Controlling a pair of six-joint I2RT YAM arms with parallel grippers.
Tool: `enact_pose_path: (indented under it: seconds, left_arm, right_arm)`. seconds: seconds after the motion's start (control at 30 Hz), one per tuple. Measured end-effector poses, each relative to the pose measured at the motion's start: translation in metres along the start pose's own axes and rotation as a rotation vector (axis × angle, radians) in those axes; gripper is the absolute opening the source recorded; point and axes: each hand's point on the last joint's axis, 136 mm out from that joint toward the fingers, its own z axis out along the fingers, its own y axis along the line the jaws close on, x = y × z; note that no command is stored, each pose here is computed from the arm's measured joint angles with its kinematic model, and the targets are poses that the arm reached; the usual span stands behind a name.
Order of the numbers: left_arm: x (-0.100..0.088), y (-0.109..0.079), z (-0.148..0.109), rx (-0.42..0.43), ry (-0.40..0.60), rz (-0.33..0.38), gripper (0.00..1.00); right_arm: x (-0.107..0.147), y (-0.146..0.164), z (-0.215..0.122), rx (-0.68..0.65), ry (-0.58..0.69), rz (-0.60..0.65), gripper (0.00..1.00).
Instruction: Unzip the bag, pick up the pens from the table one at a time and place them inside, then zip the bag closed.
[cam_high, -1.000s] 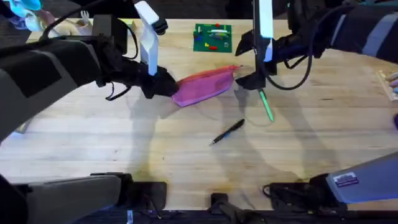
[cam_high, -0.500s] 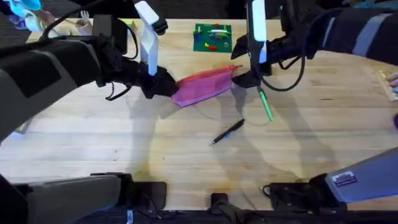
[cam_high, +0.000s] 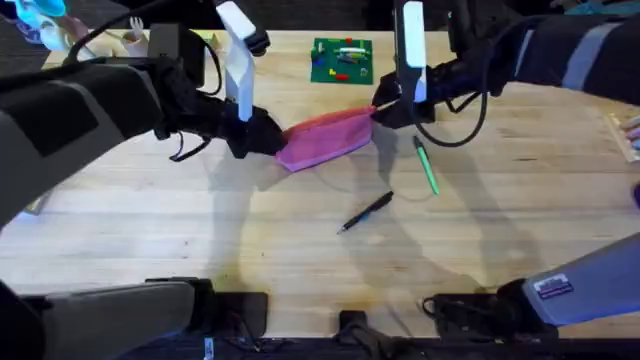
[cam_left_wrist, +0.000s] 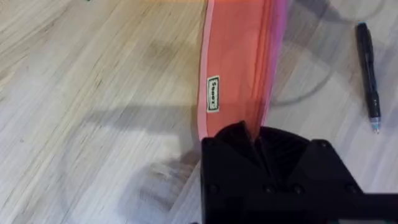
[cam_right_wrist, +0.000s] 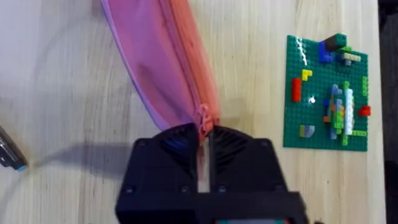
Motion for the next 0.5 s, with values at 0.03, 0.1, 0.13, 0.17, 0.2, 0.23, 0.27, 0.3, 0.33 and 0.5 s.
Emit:
enact_pose_path:
  seconds: [0.03, 0.1, 0.13, 0.17, 0.2, 0.23, 0.27, 0.3, 0.33, 0.5]
  left_arm:
    - [0.0, 0.0, 0.0, 0.0, 0.0, 0.0, 0.042]
    - [0.0, 0.0, 0.0, 0.0, 0.0, 0.0, 0.042]
    - [0.0, 0.0, 0.0, 0.0, 0.0, 0.0, 0.042]
    - [0.0, 0.0, 0.0, 0.0, 0.0, 0.0, 0.042]
    - [0.0, 0.0, 0.0, 0.0, 0.0, 0.0, 0.042]
    - [0.0, 0.0, 0.0, 0.0, 0.0, 0.0, 0.042]
    - [0.0, 0.0, 0.0, 0.0, 0.0, 0.0, 0.042]
    - [0.0, 0.0, 0.0, 0.0, 0.0, 0.0, 0.042]
    - [0.0001, 0.0, 0.0, 0.0, 0.0, -0.001, 0.042]
    - [0.0, 0.0, 0.0, 0.0, 0.0, 0.0, 0.043]
  right_arm:
    - [0.0, 0.0003, 0.0, -0.001, 0.0, 0.001, 0.09]
    - [0.0001, 0.0004, 0.0, -0.001, 0.0, 0.001, 0.041]
    - [0.0001, 0.0004, 0.0, -0.001, 0.0, 0.001, 0.037]
    - [0.0001, 0.0004, 0.0, -0.001, 0.0, 0.001, 0.035]
    - [0.0001, 0.0004, 0.0, -0.002, 0.0, 0.001, 0.034]
    - [0.0001, 0.0004, 0.0, -0.002, 0.0, 0.001, 0.034]
    - [0.0001, 0.0004, 0.0, -0.002, 0.0, 0.001, 0.034]
    - [0.0001, 0.0004, 0.0, -0.002, 0.0, 0.001, 0.034]
    - [0.0001, 0.0004, 0.0, -0.002, 0.0, 0.001, 0.034]
    - [0.0001, 0.0004, 0.0, -0.002, 0.0, 0.001, 0.034]
